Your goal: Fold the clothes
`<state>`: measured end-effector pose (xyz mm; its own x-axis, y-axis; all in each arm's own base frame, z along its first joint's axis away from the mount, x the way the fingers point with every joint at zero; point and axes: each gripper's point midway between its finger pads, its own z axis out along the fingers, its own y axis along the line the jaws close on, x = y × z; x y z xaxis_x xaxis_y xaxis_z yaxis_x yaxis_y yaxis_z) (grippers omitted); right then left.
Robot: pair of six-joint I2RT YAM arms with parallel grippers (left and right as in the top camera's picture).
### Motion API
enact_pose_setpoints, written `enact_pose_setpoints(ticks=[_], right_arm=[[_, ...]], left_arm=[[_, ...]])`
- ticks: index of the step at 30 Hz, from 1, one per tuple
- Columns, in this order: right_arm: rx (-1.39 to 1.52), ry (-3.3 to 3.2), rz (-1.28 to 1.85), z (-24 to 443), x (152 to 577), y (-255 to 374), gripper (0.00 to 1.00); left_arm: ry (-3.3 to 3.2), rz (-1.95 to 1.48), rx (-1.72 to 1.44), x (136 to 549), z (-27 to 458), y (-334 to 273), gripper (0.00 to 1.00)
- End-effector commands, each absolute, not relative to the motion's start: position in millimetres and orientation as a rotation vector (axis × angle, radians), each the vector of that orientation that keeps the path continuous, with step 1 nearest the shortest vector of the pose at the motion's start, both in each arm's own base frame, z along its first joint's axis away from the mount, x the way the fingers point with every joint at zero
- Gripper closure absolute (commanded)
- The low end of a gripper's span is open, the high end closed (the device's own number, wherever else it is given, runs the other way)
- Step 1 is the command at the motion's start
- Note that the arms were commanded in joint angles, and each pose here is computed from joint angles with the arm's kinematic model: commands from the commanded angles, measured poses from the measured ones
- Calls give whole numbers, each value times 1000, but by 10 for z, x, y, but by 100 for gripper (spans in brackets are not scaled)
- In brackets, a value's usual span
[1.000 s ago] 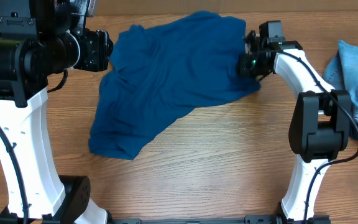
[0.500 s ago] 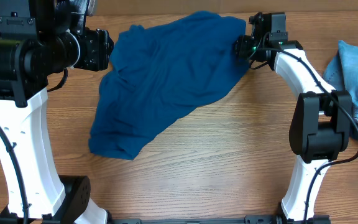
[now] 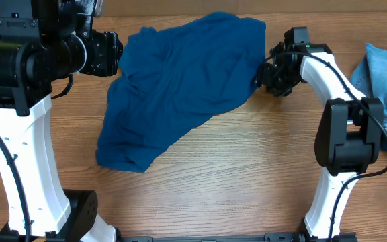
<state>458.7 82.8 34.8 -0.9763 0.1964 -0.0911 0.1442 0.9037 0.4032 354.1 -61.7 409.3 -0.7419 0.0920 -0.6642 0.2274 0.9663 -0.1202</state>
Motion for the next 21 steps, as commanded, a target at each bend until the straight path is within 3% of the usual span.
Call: enact_pose_setpoints(ticks=[1, 11, 19, 21], right_arm=[[191, 2906, 706, 598, 4535, 1113, 41], [305, 2953, 611, 222, 4391, 1161, 44], [305, 2942, 600, 208, 4416, 1127, 44], [289, 2919, 622, 229, 4464, 1169, 55]], left_arm=[[2371, -268, 211, 3469, 4204, -617, 42], [2396, -279, 213, 3421, 4164, -628, 43], [2396, -279, 213, 3422, 4164, -628, 42], [2396, -279, 213, 3422, 4164, -628, 41]])
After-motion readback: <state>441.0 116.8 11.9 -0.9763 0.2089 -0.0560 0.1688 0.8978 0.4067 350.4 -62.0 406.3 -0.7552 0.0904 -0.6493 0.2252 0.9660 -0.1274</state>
